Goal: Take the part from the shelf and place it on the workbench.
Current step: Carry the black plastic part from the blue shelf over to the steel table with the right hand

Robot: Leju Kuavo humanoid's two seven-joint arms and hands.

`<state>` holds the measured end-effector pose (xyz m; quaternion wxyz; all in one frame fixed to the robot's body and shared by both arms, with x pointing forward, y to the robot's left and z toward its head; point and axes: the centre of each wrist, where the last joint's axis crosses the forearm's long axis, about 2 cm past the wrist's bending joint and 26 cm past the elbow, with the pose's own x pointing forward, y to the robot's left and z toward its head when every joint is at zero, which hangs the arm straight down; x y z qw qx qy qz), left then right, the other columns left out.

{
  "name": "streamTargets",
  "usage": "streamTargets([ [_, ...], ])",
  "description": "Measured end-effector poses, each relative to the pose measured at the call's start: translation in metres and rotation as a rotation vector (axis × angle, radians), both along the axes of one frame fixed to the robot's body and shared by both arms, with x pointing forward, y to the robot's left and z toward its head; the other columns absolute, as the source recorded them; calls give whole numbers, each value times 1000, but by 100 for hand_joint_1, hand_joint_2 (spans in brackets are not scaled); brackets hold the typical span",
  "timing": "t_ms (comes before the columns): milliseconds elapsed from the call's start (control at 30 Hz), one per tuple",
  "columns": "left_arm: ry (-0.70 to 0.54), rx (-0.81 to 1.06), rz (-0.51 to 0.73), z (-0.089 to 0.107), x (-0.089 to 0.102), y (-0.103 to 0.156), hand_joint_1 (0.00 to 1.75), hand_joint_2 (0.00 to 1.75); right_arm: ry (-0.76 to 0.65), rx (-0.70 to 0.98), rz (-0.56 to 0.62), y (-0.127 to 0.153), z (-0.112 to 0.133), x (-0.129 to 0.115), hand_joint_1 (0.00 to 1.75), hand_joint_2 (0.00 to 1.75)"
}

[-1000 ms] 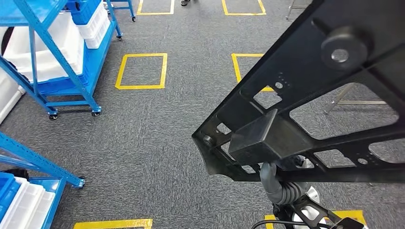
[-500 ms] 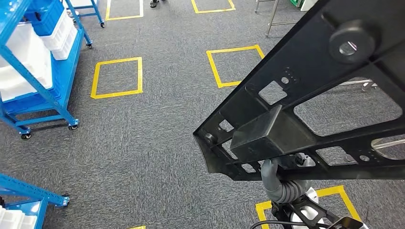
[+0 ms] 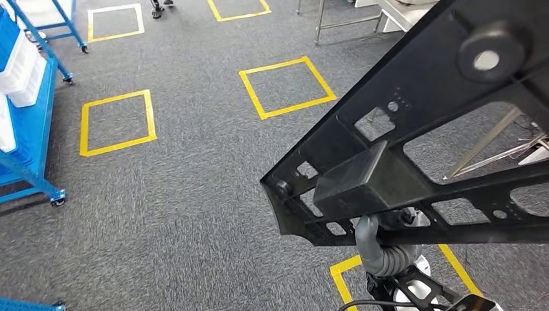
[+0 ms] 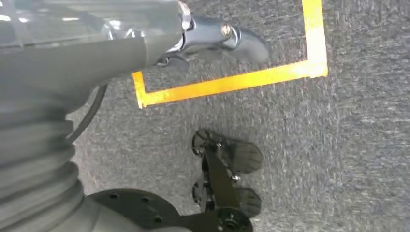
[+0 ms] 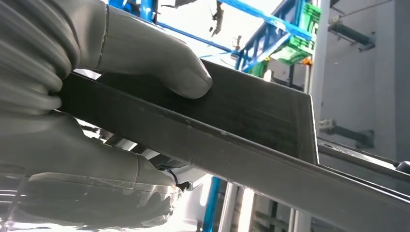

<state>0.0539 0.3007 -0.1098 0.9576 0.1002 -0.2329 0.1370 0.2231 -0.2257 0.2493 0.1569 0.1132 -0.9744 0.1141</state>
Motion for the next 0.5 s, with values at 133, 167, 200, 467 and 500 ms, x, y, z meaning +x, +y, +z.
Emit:
streamTargets([
  [133,-3,-1,-3,0,2,-1,0,175,2,0,-3,-1,0,0,175,175],
  [167,-2,-1,-4,0,1,-1,0,175,2,1,-5,-1,0,0,175,175],
  [200,-1,-1,-5,0,0,-2,0,175,3,1,-7,-2,-1,0,175,175],
  [467,-1,-8,-7,0,1,-4,0,175,11,12,-12,-1,-2,-2,175,175],
  [500,-2,-8,-7,0,1,-4,0,175,10,14,-13,-1,-1,-2,175,175],
])
